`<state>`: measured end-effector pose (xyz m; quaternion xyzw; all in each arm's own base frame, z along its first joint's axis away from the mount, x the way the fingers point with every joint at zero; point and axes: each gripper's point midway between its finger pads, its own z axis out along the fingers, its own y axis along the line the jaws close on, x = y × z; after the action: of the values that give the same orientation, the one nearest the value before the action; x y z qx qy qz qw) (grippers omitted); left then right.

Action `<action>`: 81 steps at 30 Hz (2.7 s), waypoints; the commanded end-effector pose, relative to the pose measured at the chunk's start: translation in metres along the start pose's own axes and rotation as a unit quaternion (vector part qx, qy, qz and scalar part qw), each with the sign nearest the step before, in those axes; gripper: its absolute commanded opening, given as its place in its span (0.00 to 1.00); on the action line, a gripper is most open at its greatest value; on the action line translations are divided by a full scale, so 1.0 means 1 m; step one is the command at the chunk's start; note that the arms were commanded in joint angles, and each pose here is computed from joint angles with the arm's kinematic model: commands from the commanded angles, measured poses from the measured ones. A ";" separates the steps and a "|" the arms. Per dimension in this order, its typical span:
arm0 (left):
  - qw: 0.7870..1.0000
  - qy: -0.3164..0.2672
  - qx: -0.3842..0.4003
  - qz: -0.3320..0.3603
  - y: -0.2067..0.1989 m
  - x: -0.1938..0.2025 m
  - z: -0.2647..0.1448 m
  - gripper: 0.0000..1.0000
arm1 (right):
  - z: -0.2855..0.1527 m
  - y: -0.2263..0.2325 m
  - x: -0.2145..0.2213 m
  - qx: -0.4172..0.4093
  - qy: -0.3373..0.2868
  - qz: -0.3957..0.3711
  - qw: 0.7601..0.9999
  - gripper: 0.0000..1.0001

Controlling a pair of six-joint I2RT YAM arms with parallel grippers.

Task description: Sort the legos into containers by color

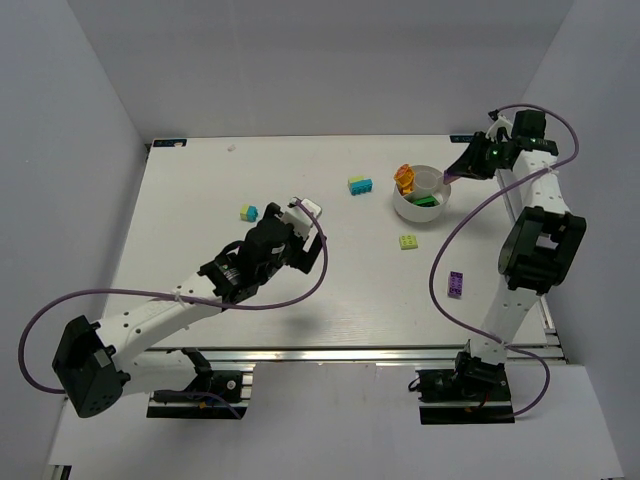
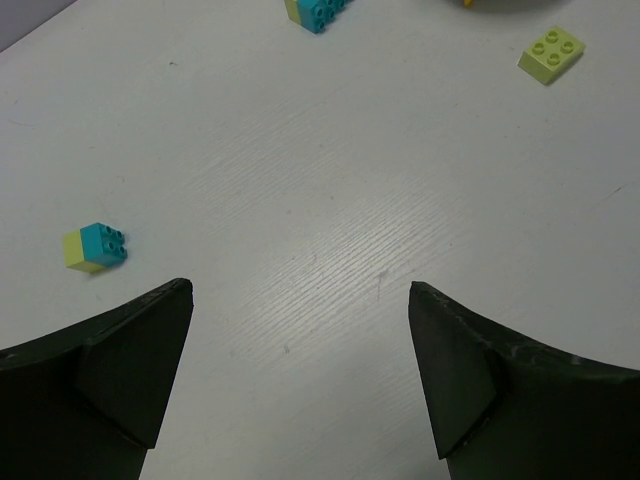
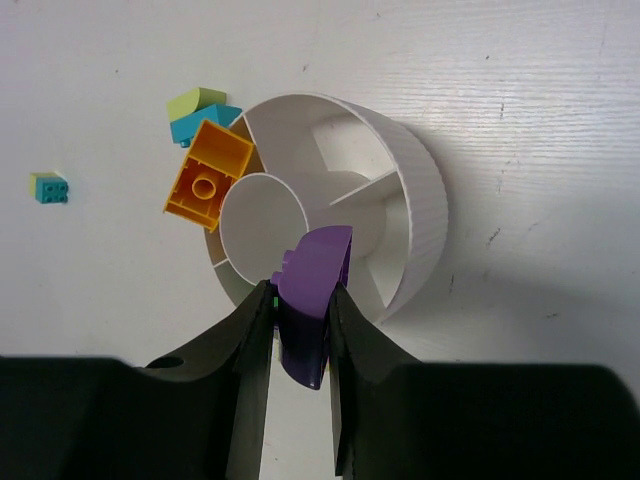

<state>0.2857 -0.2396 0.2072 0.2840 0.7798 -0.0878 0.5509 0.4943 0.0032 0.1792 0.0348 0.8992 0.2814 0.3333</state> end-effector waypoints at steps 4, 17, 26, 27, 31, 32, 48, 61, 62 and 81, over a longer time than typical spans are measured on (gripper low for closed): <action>1.000 0.003 -0.006 0.005 0.003 0.002 0.001 0.98 | 0.012 -0.001 -0.010 -0.015 -0.005 -0.007 1.000 0.00; 1.000 0.013 -0.004 0.010 0.001 0.008 0.005 0.98 | 0.021 -0.012 -0.005 -0.006 0.011 -0.004 1.000 0.69; 1.000 0.001 -0.001 0.005 0.001 0.002 0.001 0.97 | -0.054 0.019 -0.001 0.006 -0.018 -0.210 0.978 0.66; 1.000 0.000 0.001 0.005 0.001 0.001 0.000 0.97 | -0.049 0.014 0.036 -0.015 0.016 -0.221 0.975 0.49; 1.000 -0.014 0.018 0.000 -0.004 -0.006 -0.004 0.74 | -0.073 0.004 0.139 0.000 0.113 -0.293 0.949 0.13; 1.000 -0.015 0.022 -0.002 -0.005 -0.007 -0.004 0.66 | -0.076 0.000 0.160 -0.002 0.135 -0.295 0.946 0.15; 0.999 -0.019 0.036 -0.007 -0.009 -0.013 -0.009 0.64 | -0.070 -0.065 0.234 0.195 0.197 -0.135 0.951 0.89; 0.999 -0.022 0.037 -0.006 -0.009 -0.015 -0.010 0.64 | -0.039 -0.080 0.240 0.217 0.190 -0.096 0.953 0.60; 0.999 -0.021 0.037 -0.006 -0.009 -0.014 -0.009 0.64 | -0.039 -0.081 0.241 0.219 0.191 -0.097 0.952 0.55; 0.999 -0.014 0.035 -0.002 -0.009 -0.010 -0.006 0.64 | -0.046 0.002 0.216 0.012 0.148 -0.230 0.962 0.75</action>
<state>0.2767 -0.2485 0.2050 0.3052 0.7767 -0.1161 0.5386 0.2976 0.0067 0.0494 -0.1242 0.9633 0.1249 0.2027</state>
